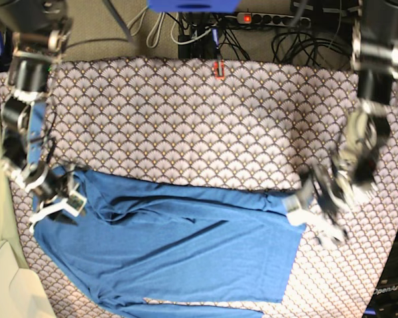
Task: Fold the T-shirt properly
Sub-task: 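Push the held edge away from the arms and open both grippers, then raise both grippers and move them to the shirt edge corners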
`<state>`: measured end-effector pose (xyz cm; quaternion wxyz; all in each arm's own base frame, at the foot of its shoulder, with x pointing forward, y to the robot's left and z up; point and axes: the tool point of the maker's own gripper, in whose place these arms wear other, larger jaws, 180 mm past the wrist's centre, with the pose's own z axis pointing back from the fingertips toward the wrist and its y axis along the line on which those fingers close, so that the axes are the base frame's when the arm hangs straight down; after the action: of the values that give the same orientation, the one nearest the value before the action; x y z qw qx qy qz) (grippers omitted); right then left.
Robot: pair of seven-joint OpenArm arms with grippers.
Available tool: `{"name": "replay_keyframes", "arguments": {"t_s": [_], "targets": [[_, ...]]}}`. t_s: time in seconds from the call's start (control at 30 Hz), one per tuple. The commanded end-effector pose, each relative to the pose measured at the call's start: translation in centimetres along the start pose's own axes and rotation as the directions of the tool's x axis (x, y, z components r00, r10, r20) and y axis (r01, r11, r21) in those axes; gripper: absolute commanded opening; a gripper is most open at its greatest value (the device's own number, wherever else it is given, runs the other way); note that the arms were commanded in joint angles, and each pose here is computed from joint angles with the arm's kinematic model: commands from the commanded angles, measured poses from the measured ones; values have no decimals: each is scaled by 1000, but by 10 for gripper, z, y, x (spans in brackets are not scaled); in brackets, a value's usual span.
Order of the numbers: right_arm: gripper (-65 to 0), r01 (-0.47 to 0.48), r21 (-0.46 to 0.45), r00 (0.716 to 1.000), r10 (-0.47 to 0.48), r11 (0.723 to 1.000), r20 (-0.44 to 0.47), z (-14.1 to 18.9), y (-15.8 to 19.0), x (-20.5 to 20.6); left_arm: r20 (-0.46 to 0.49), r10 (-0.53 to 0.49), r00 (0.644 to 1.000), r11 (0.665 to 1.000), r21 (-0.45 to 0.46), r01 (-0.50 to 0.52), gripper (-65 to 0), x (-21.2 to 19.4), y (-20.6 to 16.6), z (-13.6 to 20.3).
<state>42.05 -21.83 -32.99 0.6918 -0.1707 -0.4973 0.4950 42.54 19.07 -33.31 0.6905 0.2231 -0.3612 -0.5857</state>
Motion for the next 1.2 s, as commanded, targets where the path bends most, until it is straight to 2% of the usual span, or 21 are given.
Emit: {"name": "replay_keyframes", "arguments": {"t_s": [0.0,0.1,0.37,0.47,0.6,0.77,0.9,0.93,1.03,1.17], "targets": [[-462,-10,-69,999,13,998,36,6,-23,11,19,-26,999,998,61,24,0,8,21,7],[-462,26,-72,999,-23,997,35,12,-8,10,21,-44,999,999,19,44,0,8,-1,6],[-464,97,-106,995,-97,990,1,29,5,-6,13,-36,999,999,-7,36,0,6,-10,2],[-464,104,-128,994,-107,986,-16,36,2,-14,3,-24,1000,1000,-11,24,0,1,-10,0],[-465,138,-186,988,-148,973,-41,47,-12,-30,16,46,999,999,-29,-46,0,0,-8,-4],[-461,180,-257,979,-200,949,-51,56,-29,-42,-108,98,989,995,-24,-101,0,-29,10,-11],[-460,209,-301,968,-240,930,-69,67,-34,-56,-119,129,984,991,-1,-130,0,-34,19,-10],[-460,228,-310,964,-259,923,-60,67,-33,-55,-113,159,981,987,8,-160,0,-36,22,-9],[-460,321,-371,939,-343,871,9,77,-41,-57,-37,286,958,958,15,-285,0,-18,27,-10],[-460,405,-402,904,-425,822,42,81,-42,-62,-83,343,936,939,15,-343,0,-28,25,-8]]}}
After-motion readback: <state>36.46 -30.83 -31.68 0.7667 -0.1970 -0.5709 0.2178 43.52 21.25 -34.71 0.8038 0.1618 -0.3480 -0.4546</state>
